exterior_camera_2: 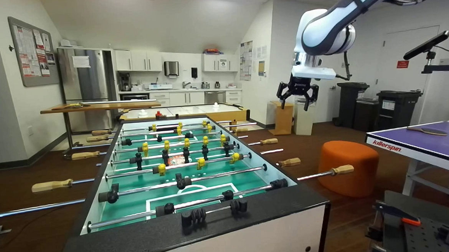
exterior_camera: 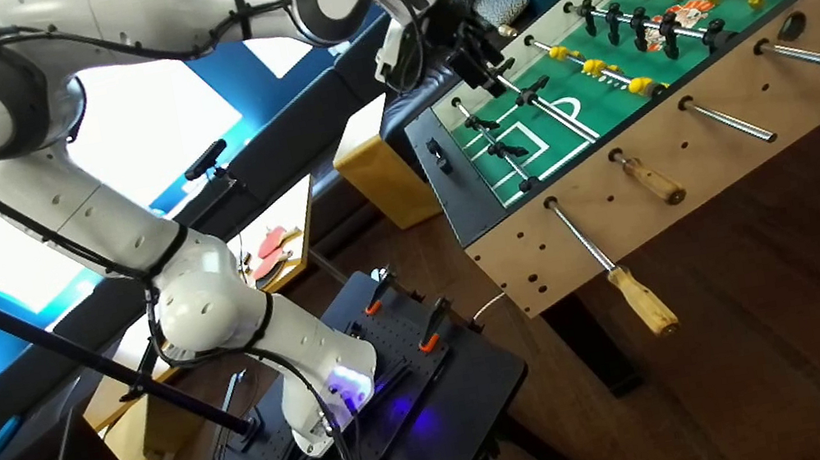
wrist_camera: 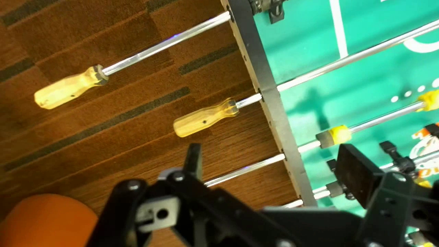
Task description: Pull out the second rod from you
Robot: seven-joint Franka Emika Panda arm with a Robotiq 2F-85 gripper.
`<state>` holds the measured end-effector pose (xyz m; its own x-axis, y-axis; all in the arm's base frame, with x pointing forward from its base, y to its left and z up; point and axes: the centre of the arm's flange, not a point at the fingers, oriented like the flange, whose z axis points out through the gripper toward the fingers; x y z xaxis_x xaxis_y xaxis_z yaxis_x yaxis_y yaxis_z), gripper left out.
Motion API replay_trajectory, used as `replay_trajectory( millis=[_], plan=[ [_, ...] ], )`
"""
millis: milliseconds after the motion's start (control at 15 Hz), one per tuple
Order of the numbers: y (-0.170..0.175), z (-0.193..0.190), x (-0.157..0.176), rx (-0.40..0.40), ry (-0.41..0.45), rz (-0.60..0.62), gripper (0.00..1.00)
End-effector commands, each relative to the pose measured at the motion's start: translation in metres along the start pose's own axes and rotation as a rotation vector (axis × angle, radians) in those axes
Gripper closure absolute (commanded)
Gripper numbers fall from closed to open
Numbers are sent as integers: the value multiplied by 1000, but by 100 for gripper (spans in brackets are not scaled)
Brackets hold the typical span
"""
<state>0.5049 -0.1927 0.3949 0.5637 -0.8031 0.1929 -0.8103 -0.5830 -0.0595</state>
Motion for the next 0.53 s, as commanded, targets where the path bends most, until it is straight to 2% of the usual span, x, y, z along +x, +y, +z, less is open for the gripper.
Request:
replay_trajectory(
  millis=[0,200,267,467],
  plan=[
    [-13,56,28,-46,42,194,0],
    [-8,89,31,-62,73,362,0],
    [4,79,24,-48,41,274,0],
    [5,91,24,-64,36,279,0]
  ],
)
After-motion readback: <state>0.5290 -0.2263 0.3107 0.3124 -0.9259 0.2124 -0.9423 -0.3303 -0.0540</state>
